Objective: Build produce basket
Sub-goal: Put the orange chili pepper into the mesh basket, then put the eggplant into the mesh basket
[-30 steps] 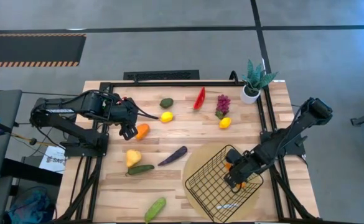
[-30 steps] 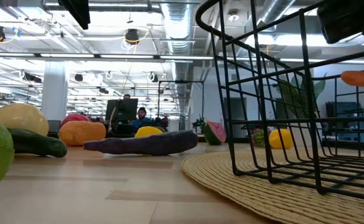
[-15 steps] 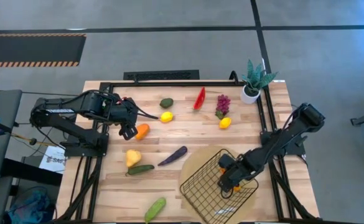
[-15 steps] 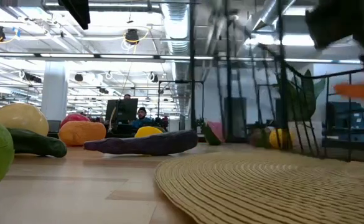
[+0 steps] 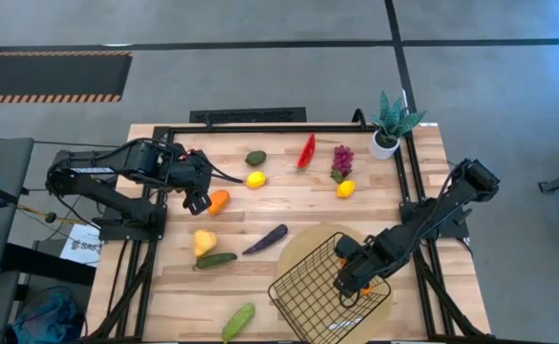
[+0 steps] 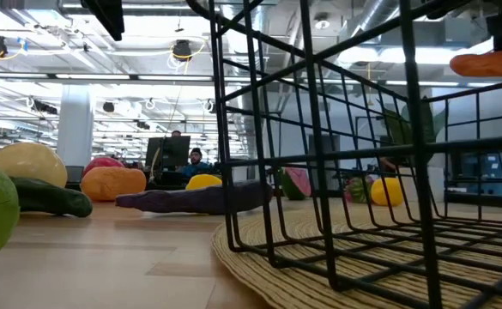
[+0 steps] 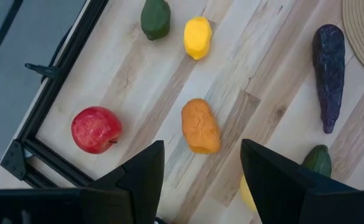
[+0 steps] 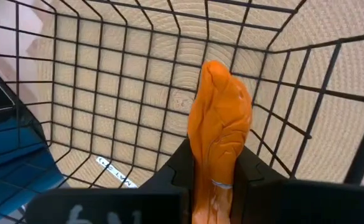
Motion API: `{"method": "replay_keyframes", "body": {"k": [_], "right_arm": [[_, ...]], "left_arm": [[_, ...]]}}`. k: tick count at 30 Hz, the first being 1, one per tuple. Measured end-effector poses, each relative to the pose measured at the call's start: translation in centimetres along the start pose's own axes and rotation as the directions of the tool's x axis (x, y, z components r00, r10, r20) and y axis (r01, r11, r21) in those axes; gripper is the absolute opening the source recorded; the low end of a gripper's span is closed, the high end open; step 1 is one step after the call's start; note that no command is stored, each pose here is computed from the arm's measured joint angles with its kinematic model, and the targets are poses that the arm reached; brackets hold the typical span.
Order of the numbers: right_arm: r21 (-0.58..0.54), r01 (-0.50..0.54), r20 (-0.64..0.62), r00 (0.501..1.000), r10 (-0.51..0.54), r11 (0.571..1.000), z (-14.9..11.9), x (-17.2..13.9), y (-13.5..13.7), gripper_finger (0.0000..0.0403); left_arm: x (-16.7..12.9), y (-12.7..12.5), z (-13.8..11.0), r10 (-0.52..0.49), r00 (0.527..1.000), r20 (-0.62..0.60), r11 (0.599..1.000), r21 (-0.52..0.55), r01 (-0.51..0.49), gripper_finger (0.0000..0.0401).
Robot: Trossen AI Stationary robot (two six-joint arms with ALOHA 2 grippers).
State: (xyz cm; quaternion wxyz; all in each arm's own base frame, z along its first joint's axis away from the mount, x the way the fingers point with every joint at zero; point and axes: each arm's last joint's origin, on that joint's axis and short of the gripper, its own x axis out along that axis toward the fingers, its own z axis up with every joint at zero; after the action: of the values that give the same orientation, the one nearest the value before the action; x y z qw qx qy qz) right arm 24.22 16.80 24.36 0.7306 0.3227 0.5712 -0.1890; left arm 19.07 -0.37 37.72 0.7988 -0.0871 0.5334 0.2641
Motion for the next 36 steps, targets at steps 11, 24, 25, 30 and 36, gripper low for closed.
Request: {"method": "replay_keyframes", "body": {"k": [11,24,25,30,36], "right_arm": [[-0.005,0.037,-0.007,0.999,-0.037,0.999,0.4,-0.1,-0.4,0.0149],[0.009,-0.05,0.021,0.999,0.05,0.999,1.3,-0.2,0.2,0.009],[0.009,-0.046,0.021,0.999,0.046,0.999,1.3,-0.2,0.2,0.0088],[0.018,0.015,0.003,1.0,-0.015,1.0,1.1,-0.2,-0.4,0.0059],[0.017,0.135,-0.027,0.991,-0.134,0.991,1.0,-0.3,-1.6,0.0007]], "left_arm": [[0.0,0.0,0.0,0.006,1.0,0.004,1.0,0.0,-0.006,0.0199],[0.0,0.0,0.0,0.008,1.0,0.005,1.0,0.0,-0.008,0.0199],[0.0,0.0,0.0,0.008,1.0,0.005,1.0,0.0,-0.008,0.0199],[0.0,0.0,0.0,0.008,1.0,0.005,1.0,0.0,-0.008,0.0199],[0.0,0.0,0.0,0.008,1.0,0.005,1.0,-0.001,-0.008,0.0199]]}}
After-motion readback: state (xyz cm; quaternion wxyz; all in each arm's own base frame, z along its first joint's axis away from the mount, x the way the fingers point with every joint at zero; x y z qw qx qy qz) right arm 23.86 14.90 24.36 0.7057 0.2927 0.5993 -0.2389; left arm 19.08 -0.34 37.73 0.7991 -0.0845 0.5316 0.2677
